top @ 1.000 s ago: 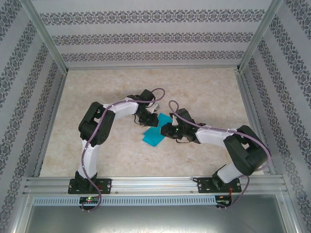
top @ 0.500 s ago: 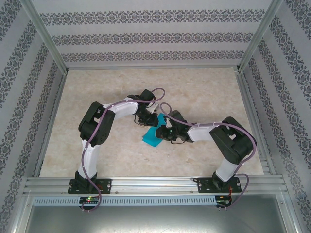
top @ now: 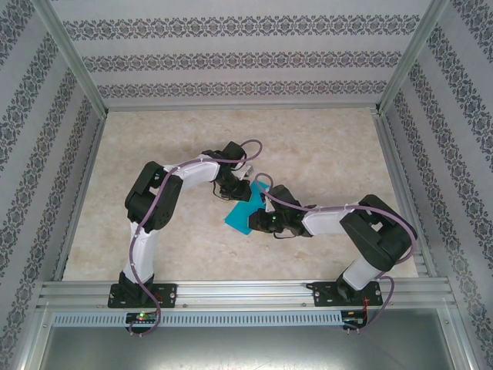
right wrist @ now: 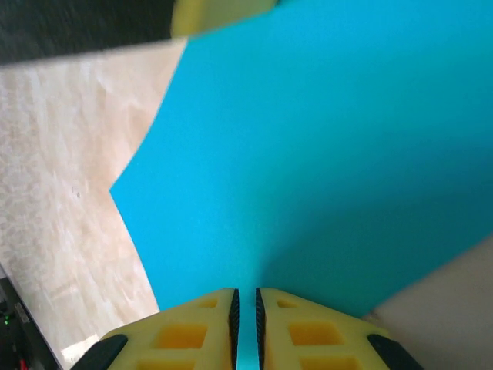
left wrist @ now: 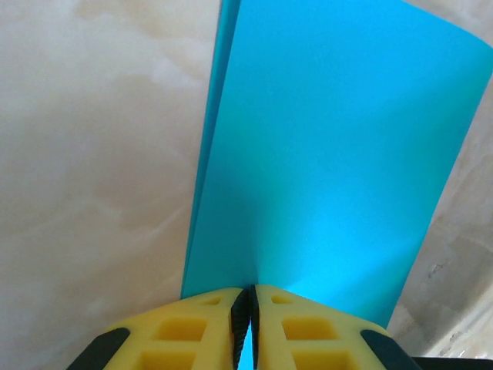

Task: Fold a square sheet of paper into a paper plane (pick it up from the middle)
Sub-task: Fold the square sheet of paper in half at the center of the table.

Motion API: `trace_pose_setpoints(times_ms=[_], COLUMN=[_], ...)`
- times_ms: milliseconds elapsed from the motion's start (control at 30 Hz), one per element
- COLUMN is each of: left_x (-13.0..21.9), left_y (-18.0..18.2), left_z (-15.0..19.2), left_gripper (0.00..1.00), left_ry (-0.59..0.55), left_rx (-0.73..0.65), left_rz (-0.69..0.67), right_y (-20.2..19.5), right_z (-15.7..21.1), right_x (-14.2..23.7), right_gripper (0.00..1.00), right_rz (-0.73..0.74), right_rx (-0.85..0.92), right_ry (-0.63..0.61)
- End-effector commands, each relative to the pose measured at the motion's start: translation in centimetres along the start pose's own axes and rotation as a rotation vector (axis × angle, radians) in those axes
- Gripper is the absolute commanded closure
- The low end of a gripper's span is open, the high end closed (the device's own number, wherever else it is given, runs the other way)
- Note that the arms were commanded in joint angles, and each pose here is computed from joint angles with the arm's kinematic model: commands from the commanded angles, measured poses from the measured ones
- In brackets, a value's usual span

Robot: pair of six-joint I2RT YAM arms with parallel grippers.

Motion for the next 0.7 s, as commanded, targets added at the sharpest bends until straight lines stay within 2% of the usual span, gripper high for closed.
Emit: trace_pose_setpoints(times_ms=[0, 100, 267, 400, 667], left_x=[-2.9, -2.8, -2.7, -2.7, -2.6], left_y=[5.9, 5.8, 5.6, 5.7, 5.6], left_z=[3.2, 3.2, 3.2, 3.4, 3.2], left_gripper=[0.82, 0.82, 0.82, 0.82, 0.82], left_ry=[0.135, 0.133, 0.133, 0.135, 0.128], left_rx=[0.064, 0.063, 0.064, 0.063, 0.064], left_rz=[-0.249, -0.249, -0.24, -0.243, -0.237], right_y=[-0.9, 0.2, 2.2, 3.2, 2.6], right_z=[2.7, 2.0, -0.9, -2.4, -2.3], right_x=[0.5, 0.8, 1.4, 1.4, -0.9], right_gripper=[0.83, 0.83, 0.83, 0.83, 0.83], right_rz=[0.041, 0.025, -0.044, -0.079, -0.051], right_rx=[-0.049, -0.029, -0.035, -0.037, -0.04], right_ry=[0.097, 0.079, -0.054, -0.106, -0.044])
Point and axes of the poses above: each hand's point on the last joint's axis, 136 mm out from that joint toward the fingers, its own x axis back along the fingers, its own y axis along the line the jaws close on, z = x × y, the point moved 4 cm from there along x, back along the fingers, and after that the axes turned 3 degrees about x, right-handed, at the moved point
